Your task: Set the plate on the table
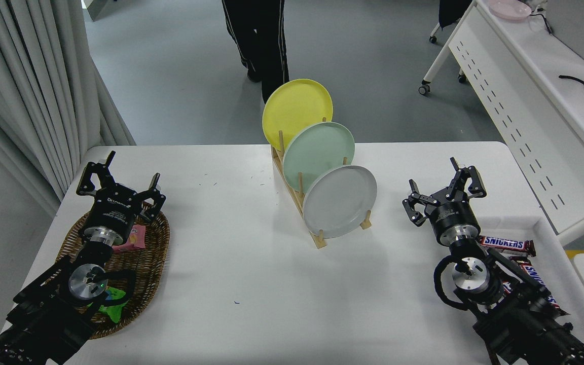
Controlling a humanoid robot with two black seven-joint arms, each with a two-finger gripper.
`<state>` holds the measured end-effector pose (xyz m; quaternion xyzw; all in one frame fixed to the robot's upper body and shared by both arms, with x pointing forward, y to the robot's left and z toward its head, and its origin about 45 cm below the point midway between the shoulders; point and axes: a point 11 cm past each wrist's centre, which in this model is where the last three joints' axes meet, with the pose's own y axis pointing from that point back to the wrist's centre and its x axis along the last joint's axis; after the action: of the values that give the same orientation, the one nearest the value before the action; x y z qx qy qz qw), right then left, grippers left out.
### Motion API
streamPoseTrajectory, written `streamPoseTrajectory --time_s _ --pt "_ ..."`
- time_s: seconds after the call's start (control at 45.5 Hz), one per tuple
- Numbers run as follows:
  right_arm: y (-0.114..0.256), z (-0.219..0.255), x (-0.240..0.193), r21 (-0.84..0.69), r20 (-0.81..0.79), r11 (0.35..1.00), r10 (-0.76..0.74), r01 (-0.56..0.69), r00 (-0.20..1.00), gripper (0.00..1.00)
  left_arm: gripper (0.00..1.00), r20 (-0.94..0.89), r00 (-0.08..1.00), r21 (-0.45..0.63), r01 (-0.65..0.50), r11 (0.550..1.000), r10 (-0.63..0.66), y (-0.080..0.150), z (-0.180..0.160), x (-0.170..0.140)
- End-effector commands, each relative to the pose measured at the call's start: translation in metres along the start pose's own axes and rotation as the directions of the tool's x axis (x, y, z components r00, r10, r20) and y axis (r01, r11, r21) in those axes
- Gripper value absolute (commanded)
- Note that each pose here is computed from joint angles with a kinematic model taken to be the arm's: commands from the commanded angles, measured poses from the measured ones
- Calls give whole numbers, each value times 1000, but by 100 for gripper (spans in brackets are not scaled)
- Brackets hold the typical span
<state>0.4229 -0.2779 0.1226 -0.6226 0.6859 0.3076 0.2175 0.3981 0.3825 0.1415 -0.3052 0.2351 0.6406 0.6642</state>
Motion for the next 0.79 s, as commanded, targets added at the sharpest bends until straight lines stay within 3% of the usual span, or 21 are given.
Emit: streamPoseTrajectory --time_s 0.0,0.286,0.505,0.769 --pt "-3 14 -13 -122 -149 992 3 -21 989 99 100 0 1000 -1 0 1000 0 0 0 0" --pt "-8 -10 -35 -140 -241 989 -85 52 967 99 100 0 1000 0 -2 1000 2 0 0 0" --pt "2 -15 -55 -275 -426 951 -251 141 869 99 100 -1 1000 0 0 1000 0 0 0 0" --pt "17 -18 -108 -366 -418 892 -413 266 809 99 100 -1 1000 -2 -1 1000 1 0 0 0"
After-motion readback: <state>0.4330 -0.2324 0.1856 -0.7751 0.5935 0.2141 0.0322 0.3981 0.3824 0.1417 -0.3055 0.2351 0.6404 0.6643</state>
